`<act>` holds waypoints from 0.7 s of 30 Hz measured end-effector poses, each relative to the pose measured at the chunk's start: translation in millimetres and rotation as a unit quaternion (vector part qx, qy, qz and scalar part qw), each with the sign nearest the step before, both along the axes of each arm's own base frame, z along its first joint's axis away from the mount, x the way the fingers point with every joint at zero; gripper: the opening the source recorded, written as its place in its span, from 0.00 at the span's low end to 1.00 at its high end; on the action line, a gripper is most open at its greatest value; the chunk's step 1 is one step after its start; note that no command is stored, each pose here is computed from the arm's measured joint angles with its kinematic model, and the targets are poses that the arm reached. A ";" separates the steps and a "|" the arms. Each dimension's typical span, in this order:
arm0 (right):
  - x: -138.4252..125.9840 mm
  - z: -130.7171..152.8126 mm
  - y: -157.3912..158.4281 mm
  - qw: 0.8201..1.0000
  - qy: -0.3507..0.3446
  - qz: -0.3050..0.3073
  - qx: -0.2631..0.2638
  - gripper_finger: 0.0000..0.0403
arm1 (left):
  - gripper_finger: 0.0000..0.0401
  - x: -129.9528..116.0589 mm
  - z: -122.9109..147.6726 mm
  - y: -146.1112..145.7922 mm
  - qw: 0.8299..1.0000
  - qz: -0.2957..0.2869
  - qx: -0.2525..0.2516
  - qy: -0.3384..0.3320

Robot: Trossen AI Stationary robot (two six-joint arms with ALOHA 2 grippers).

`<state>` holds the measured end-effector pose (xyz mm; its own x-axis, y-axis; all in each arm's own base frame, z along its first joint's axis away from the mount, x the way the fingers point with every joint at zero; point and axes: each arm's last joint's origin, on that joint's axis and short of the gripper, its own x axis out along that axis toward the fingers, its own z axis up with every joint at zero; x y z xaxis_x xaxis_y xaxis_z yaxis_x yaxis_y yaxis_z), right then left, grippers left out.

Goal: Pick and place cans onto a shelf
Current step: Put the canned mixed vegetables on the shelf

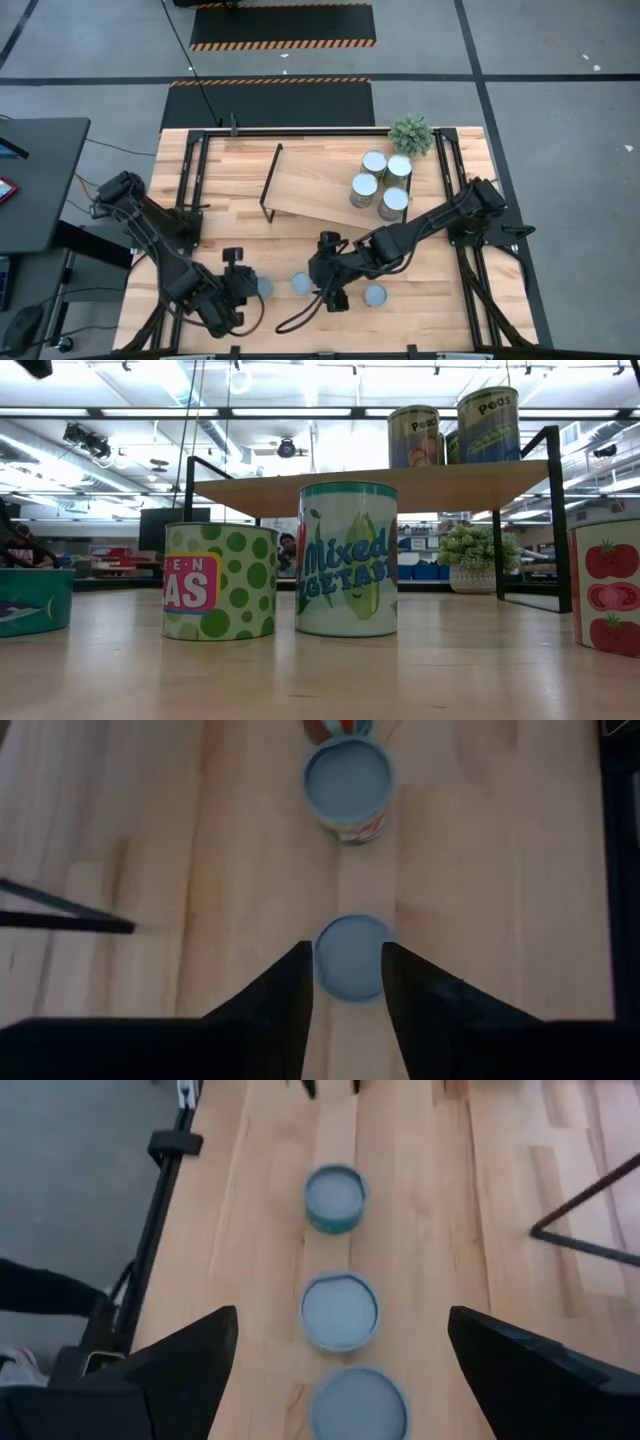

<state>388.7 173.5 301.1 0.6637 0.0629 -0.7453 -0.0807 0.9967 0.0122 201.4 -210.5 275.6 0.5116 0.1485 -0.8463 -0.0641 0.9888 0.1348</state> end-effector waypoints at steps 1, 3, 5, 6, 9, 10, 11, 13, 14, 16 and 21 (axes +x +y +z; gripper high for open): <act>-0.1 -2.0 -0.5 1.000 0.006 0.001 -0.005 0.93 | 0.32 -3.4 -1.0 3.4 1.000 0.000 -0.002 -0.001; 0.6 -3.1 -2.3 1.000 0.008 0.002 -0.009 0.94 | 0.31 -9.8 -2.6 10.1 1.000 0.001 -0.013 -0.005; 3.1 -3.0 -5.0 1.000 0.004 -0.003 -0.009 0.95 | 0.31 -16.3 -2.7 17.4 1.000 0.001 -0.022 -0.011; 3.8 -4.0 -6.2 1.000 0.006 -0.005 -0.012 0.96 | 0.31 -19.3 -1.9 21.1 0.999 0.001 -0.028 -0.016; 7.9 -9.7 -9.2 1.000 0.012 -0.010 -0.014 0.99 | 0.31 -27.8 -4.0 31.6 0.999 0.003 -0.039 -0.026; 9.5 -12.8 -10.0 1.000 0.017 -0.012 -0.016 0.99 | 0.31 -30.6 -4.7 35.1 0.999 0.003 -0.044 -0.030; 10.9 -15.5 -11.1 1.000 0.021 -0.014 -0.018 0.99 | 0.31 -33.3 -5.4 38.3 0.998 0.005 -0.050 -0.034; 14.2 -22.7 -11.1 0.999 0.031 -0.010 -0.016 0.99 | 0.31 -39.3 -7.5 45.1 0.997 0.012 -0.061 -0.042; 15.3 -25.6 -10.7 0.999 0.036 -0.008 -0.015 0.99 | 0.31 -42.0 -8.8 48.4 0.997 0.018 -0.067 -0.044; 16.2 -30.5 -10.2 0.999 0.047 -0.004 -0.014 0.99 | 0.31 -46.9 -11.6 54.1 0.995 0.029 -0.080 -0.052; 17.5 -43.9 -8.3 0.997 0.081 0.008 -0.010 0.99 | 0.31 -57.3 -18.5 66.9 0.986 0.072 -0.125 -0.084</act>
